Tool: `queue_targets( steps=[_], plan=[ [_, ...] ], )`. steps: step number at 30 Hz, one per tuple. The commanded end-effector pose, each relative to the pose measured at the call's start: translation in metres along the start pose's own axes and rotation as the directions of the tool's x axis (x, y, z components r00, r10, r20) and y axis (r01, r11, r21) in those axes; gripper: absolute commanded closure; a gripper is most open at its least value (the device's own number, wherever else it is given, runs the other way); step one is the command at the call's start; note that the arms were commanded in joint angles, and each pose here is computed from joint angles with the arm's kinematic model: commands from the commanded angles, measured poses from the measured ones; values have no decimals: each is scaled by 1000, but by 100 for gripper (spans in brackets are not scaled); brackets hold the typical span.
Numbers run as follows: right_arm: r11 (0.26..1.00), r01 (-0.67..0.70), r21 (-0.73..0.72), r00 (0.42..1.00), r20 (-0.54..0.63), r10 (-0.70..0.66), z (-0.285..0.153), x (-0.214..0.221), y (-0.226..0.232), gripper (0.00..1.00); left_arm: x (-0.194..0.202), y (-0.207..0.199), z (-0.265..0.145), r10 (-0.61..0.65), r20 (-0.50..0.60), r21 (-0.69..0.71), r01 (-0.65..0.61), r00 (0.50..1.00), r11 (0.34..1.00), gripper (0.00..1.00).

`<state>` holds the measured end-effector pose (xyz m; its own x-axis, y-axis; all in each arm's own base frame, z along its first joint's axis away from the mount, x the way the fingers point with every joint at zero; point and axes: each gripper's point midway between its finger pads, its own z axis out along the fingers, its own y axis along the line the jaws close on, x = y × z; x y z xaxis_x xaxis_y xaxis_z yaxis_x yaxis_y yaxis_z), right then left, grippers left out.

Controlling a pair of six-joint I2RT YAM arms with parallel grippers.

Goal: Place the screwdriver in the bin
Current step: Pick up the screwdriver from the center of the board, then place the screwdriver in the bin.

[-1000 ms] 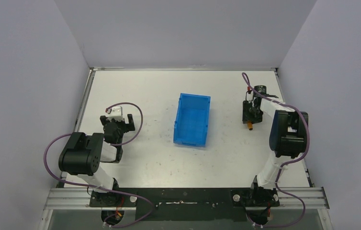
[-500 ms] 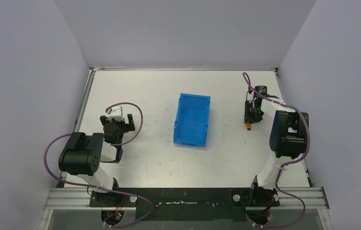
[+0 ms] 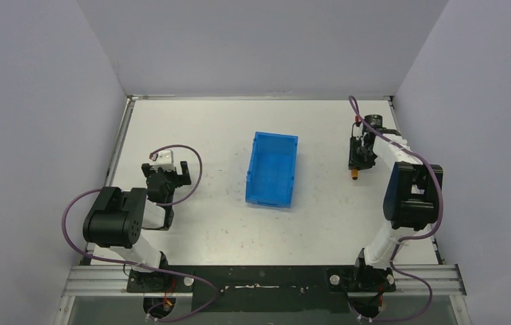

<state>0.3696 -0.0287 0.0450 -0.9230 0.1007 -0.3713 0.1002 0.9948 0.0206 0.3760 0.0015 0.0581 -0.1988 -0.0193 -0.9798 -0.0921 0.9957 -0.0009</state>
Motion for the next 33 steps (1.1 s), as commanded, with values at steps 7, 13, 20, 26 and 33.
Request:
queue_targets(
  steps=[7,13,20,26,33],
  plan=[
    [999,-36,10,980,197,33,-80,-54,2,88,-16,0,2,-8,57,2,8,998,1000,3],
    [999,-16,-35,953,303,26,-120,-78,21,88,-16,0,2,-8,57,2,8,998,1000,3],
    [989,58,-135,896,443,8,-171,-105,69,88,-17,0,2,-9,59,2,9,998,1000,3],
    [952,153,-264,826,563,24,-221,-125,122,89,-17,0,2,-8,58,2,8,998,1000,3],
    [883,299,-361,752,659,15,-264,-134,182,88,-16,0,2,-8,58,2,8,998,1000,3]
  ],
)
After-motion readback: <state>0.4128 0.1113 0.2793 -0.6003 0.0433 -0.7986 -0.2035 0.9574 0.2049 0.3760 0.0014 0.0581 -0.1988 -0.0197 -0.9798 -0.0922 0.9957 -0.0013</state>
